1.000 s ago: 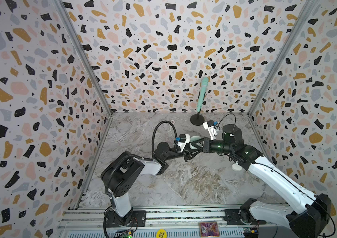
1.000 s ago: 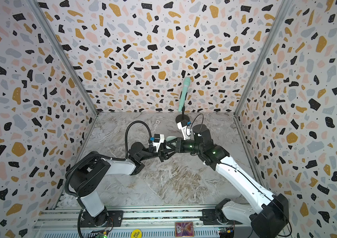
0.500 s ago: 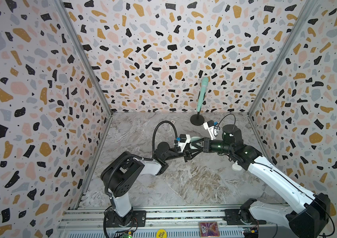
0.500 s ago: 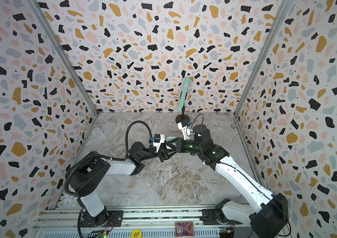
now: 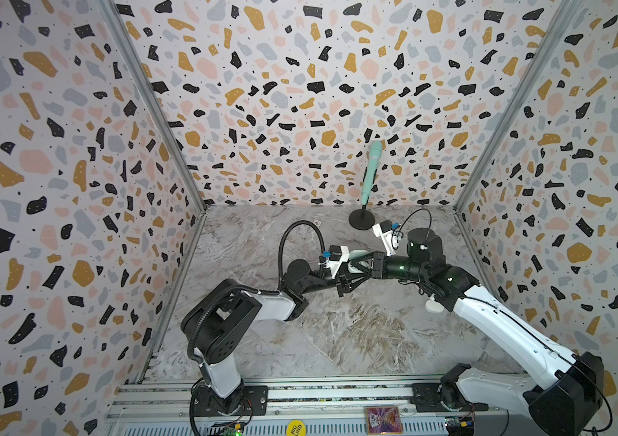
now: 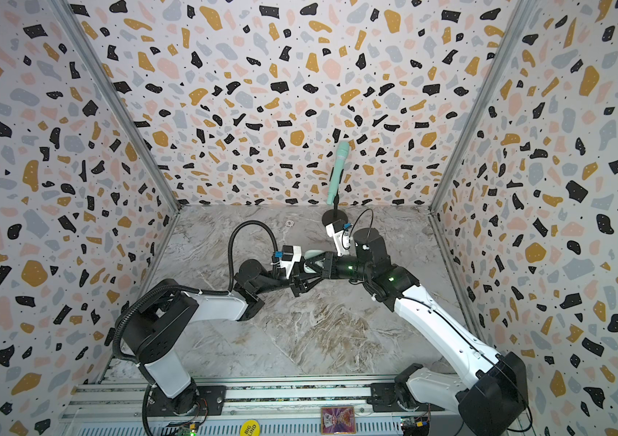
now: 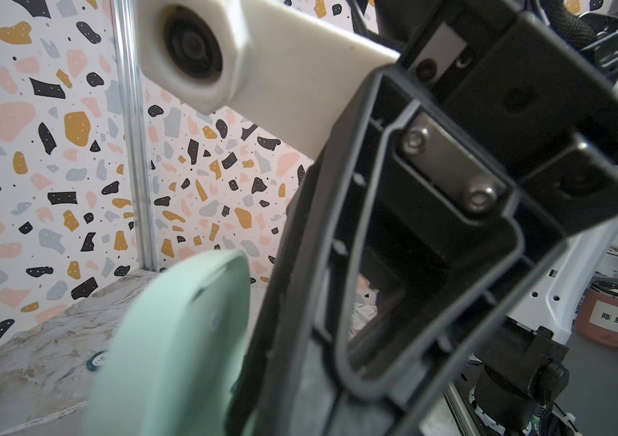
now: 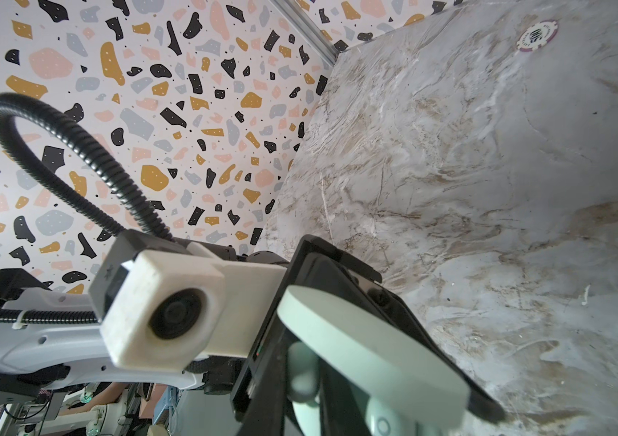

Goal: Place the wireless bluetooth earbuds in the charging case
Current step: 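Press the earbud into the empty case slot with the right gripper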

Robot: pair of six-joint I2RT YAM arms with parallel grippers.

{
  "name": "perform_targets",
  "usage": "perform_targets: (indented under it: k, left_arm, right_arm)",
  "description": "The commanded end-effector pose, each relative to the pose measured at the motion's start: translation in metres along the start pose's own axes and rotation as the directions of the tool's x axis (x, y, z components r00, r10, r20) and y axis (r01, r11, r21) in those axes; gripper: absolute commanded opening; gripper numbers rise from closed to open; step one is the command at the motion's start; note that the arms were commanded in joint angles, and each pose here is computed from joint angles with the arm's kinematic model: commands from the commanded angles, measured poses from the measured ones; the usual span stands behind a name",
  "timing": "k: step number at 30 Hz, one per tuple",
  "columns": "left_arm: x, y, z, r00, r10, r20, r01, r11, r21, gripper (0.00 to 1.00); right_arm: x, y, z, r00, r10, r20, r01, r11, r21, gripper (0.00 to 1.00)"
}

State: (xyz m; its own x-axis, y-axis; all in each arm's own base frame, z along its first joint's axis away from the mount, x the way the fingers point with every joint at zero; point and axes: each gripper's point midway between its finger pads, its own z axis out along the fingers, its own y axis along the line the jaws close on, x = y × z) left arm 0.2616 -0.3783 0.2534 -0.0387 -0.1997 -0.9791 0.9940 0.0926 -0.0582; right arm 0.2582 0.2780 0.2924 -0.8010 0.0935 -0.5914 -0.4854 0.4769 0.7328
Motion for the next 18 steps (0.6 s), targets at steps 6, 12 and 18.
perform_targets:
  k: [6,12,18]
  left_arm:
    - [-0.040,-0.013,0.003,0.988,0.118,0.103,-0.122,0.992,0.035,0.31]
    - [-0.041,-0.013,0.003,0.988,0.118,0.104,-0.122,0.992,0.033,0.31]
    - [-0.038,-0.012,0.002,0.988,0.120,0.092,-0.123,0.992,0.027,0.31]
  right_arm:
    - [0.009,-0.004,-0.007,1.000,0.025,-0.019,-0.025,0.999,0.020,0.25]
    - [0.008,-0.003,-0.015,1.000,0.018,-0.010,-0.018,0.999,0.051,0.30]
    - [0.002,0.006,-0.027,1.000,-0.001,0.001,0.001,0.997,0.073,0.34]
